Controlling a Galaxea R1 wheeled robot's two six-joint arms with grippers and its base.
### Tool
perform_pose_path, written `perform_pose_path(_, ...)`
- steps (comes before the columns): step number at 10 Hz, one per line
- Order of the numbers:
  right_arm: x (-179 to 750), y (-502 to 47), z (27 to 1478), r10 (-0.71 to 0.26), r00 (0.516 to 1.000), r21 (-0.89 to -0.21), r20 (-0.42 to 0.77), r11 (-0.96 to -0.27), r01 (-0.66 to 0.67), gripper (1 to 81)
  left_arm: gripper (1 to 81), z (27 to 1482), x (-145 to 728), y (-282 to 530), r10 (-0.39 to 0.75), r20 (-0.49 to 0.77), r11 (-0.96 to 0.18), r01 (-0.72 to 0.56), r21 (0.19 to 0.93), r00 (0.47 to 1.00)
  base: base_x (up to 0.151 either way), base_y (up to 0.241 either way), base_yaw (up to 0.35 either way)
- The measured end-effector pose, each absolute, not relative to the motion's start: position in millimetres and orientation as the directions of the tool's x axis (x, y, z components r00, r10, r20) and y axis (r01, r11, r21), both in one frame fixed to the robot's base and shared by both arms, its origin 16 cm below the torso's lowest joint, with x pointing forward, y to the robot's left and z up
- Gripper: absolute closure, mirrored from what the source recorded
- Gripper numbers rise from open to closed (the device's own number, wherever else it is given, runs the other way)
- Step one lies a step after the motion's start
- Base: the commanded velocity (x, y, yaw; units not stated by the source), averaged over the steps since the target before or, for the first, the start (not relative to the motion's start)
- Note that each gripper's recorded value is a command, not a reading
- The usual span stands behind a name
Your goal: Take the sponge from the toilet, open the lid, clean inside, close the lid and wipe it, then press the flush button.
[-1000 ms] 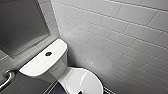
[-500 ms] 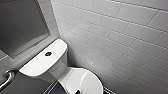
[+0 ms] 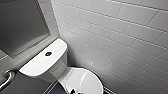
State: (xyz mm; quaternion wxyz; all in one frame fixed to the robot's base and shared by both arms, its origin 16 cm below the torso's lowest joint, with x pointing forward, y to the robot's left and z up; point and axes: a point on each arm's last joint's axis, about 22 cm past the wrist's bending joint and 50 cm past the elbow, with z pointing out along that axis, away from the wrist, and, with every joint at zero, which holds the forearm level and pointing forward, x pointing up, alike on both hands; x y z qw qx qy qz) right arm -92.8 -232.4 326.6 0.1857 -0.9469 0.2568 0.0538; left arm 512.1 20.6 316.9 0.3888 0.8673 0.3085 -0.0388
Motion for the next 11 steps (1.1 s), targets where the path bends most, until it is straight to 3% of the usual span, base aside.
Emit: perform_pose_path(11,-85,-233,323,-0.466,0.865,-0.328,-0.189,-0.800,-0.502,81.1,1.0,335,499,-26,0.450,-0.360,-0.477,0.561,0.677,0.817,0.000,0.000,0.000)
